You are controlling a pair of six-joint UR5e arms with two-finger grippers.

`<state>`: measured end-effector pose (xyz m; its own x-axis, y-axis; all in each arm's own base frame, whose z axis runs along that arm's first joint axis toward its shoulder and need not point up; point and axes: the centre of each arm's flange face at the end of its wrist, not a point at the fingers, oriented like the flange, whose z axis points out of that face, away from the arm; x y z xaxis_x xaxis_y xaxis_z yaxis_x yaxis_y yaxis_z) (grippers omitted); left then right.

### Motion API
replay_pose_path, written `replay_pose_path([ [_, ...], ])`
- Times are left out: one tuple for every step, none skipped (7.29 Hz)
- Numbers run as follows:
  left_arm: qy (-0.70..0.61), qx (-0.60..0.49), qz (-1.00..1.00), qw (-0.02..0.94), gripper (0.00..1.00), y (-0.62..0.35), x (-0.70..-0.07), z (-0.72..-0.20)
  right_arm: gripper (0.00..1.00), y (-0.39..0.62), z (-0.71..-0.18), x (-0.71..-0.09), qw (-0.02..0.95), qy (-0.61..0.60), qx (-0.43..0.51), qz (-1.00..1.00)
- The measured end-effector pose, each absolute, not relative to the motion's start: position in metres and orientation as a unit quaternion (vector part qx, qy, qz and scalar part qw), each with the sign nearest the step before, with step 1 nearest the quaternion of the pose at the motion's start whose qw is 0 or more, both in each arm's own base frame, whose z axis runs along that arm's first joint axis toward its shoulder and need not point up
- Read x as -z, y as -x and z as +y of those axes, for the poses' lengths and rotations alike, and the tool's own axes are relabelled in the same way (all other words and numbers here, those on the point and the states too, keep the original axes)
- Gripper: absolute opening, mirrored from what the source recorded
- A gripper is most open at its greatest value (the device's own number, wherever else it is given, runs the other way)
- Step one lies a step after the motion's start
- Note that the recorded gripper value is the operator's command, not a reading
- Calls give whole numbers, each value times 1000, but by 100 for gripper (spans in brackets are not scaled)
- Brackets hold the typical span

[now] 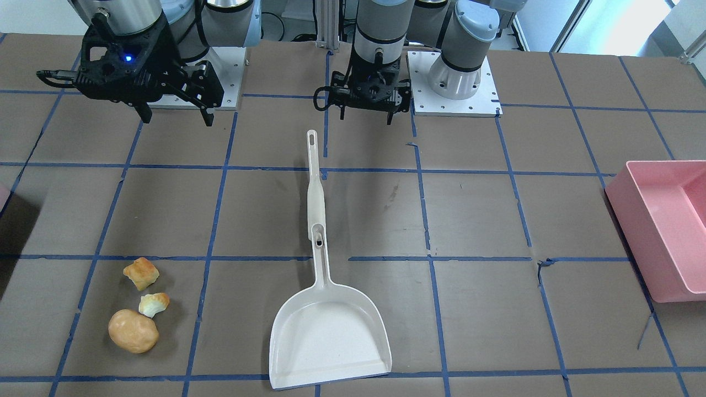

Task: Sweep and dump trash in nearest bin
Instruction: 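Reach the left gripper down to the white brush handle, then close the left gripper on the brush handle and lift it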

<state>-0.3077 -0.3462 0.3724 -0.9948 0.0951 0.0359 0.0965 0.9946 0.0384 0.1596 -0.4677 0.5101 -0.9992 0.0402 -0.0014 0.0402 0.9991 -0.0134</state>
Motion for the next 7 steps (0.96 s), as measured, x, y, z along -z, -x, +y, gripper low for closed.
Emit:
replay_pose_path([
  [57,7,-998,24,99,328,-354,-329,100,-160,-468,-510,1,-20,7,1000],
  [65,-10,-997,32,99,344,-332,-316,100,-160,-468,-510,1,-20,7,1000],
  [69,-21,-997,37,99,353,-316,-309,100,-160,-468,-510,1,-20,7,1000],
  [75,-28,-996,37,99,361,-304,-306,100,-160,-468,-510,1,-20,7,1000],
  [82,-33,-995,35,99,370,-293,-305,100,-159,-468,-510,1,-21,7,1000],
  [92,-43,-994,32,99,381,-280,-306,100,-159,-468,-510,1,-21,7,1000],
  [101,-58,-993,20,99,388,-268,-309,100,-159,-468,-509,1,-21,6,1000],
])
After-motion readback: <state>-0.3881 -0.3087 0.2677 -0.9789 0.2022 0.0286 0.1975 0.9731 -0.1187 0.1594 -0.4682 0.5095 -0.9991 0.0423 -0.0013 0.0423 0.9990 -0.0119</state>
